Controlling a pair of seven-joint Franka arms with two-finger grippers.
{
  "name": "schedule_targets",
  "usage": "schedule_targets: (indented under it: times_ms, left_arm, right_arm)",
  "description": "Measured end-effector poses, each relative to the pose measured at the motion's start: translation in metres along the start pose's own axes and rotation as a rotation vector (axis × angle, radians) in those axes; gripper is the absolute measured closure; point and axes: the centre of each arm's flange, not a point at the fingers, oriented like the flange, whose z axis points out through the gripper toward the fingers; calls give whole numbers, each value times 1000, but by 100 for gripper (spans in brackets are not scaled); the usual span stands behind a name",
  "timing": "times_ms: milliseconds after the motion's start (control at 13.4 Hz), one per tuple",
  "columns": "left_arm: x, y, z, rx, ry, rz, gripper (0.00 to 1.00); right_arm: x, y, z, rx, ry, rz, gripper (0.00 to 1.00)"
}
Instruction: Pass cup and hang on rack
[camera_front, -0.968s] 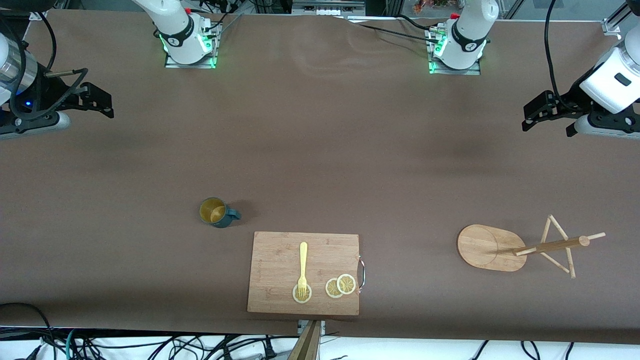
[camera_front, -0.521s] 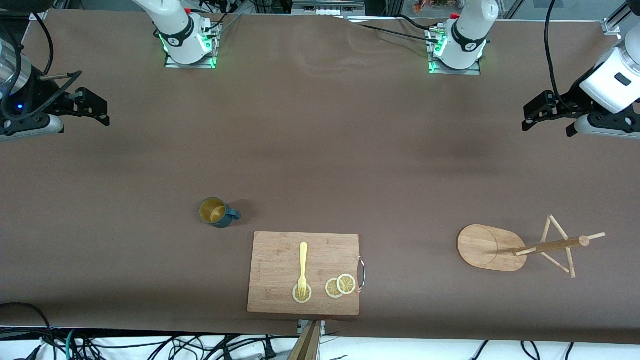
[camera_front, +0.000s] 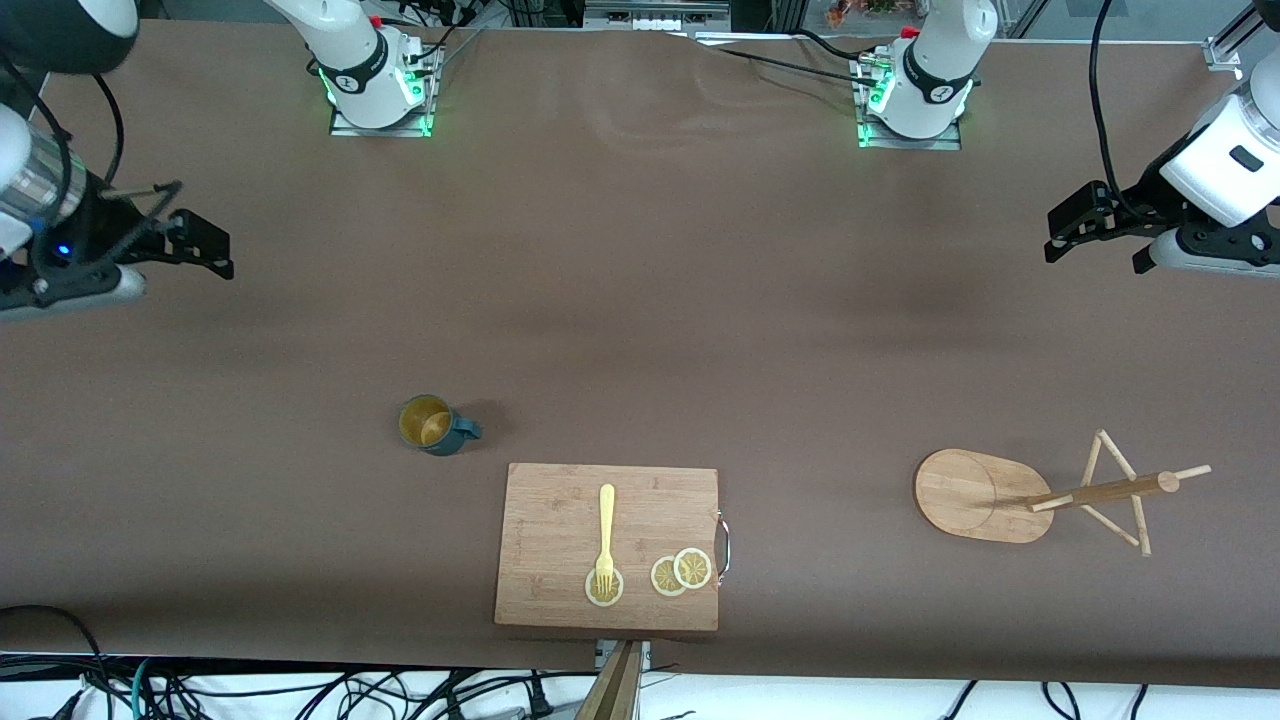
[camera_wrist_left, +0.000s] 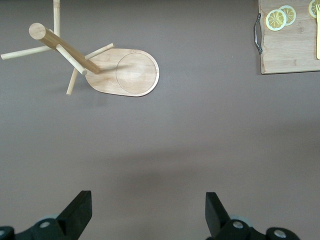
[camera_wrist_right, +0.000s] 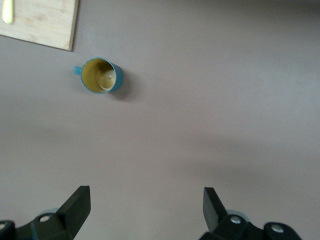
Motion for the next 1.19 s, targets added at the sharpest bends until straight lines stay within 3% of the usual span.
schedule_targets:
  times_ms: [149, 521, 670, 819, 968, 1191]
  left_arm:
    - [0, 0, 0, 0, 0, -1, 0]
    - [0, 0, 0, 0, 0, -1, 0]
    - [0, -1, -1, 0, -1, -1, 0]
    - [0, -1, -1, 0, -1, -1, 0]
    - [0, -1, -1, 0, -1, -1, 0]
    - [0, -1, -1, 0, -2, -1, 0]
  right_arm:
    - [26, 5, 58, 6, -76, -3, 0]
    - [83, 7, 167, 1, -45, -18, 0]
    - [96, -12, 210, 5, -69, -7, 0]
    - [100, -35, 234, 20, -96, 33, 0]
    - [102, -51, 247, 75, -108, 68, 0]
    - [110, -60, 269, 92, -86, 88, 0]
